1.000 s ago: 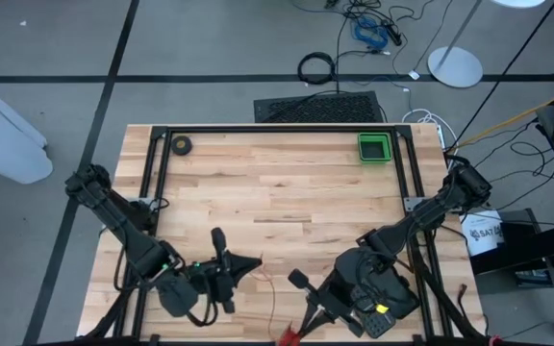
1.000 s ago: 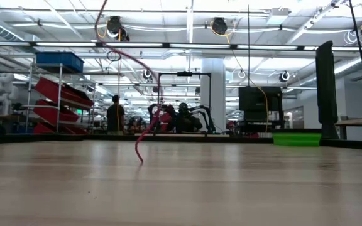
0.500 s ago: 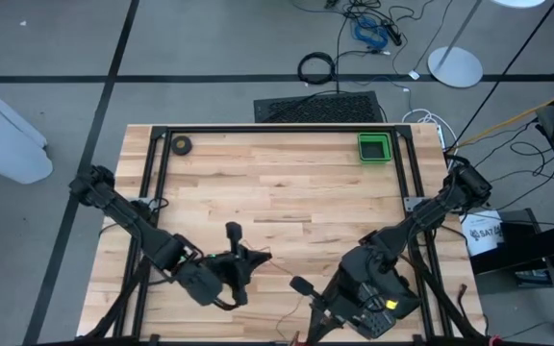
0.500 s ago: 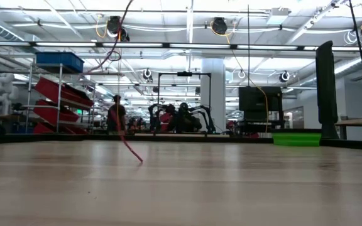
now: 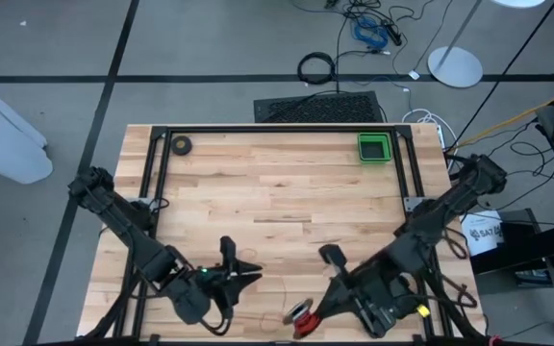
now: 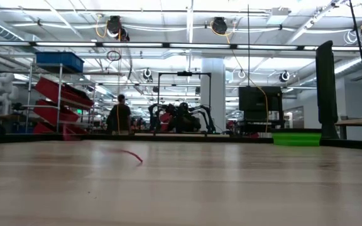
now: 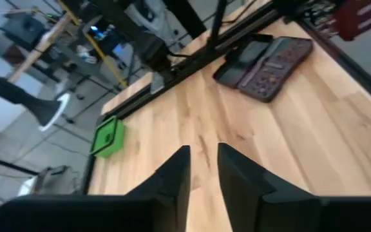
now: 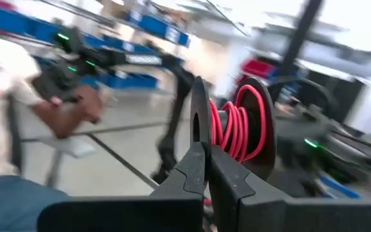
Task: Coil cords
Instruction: Uncoil the red wire on the black spool
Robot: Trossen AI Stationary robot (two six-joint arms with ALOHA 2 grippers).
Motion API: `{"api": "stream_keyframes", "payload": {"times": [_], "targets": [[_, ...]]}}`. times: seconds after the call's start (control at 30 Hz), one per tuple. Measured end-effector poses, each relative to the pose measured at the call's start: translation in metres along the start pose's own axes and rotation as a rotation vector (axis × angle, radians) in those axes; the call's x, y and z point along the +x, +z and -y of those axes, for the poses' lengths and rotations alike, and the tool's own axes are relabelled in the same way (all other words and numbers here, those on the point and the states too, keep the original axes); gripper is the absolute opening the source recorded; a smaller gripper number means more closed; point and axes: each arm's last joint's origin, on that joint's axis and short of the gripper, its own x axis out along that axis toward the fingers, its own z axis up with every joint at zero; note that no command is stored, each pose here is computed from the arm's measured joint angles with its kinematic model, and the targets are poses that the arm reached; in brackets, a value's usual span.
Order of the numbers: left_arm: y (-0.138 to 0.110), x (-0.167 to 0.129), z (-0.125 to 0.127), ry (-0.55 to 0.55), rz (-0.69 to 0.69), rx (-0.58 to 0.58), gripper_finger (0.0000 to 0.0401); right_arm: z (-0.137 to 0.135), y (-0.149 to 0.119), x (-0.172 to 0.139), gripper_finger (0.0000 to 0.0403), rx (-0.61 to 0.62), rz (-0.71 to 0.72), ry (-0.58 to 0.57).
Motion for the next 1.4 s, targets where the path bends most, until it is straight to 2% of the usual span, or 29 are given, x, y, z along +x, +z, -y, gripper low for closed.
{"api": "stream_keyframes", "payload": {"times": [0.1, 0.27, 0.53, 0.7, 0.87, 1.1, 1.27, 1.4], "targets": [[0.002, -0.006, 0.0, 0.047, 0.006, 0.01, 0.0104, -0.007, -0.001, -0.005, 0.0, -0.008, -0.084, -0.053], [0.003, -0.01, 0.001, 0.054, 0.018, 0.006, 0.0109, -0.012, -0.001, -0.009, 0.0, -0.027, -0.143, -0.126], [0.016, -0.011, -0.002, 0.067, 0.115, -0.116, 0.0109, -0.01, -0.008, -0.01, 0.0, -0.052, -0.238, -0.205], [0.023, -0.012, -0.005, 0.068, 0.172, -0.186, 0.0109, -0.01, -0.01, -0.01, 0.0, -0.042, -0.256, -0.209], [0.027, -0.008, -0.002, 0.002, 0.216, -0.21, 0.0109, -0.01, -0.01, -0.01, 0.0, -0.041, -0.256, -0.208], [0.023, 0.009, -0.001, 0.009, 0.195, -0.215, 0.0109, -0.01, -0.01, -0.01, 0.0, -0.04, -0.255, -0.208], [0.021, 0.018, 0.0, -0.06, 0.199, -0.23, 0.0109, -0.01, -0.011, -0.01, 0.0, -0.031, -0.258, -0.207], [0.021, 0.02, -0.002, -0.069, 0.2, -0.232, 0.0109, -0.01, -0.012, -0.01, 0.0, -0.029, -0.265, -0.203]]}}
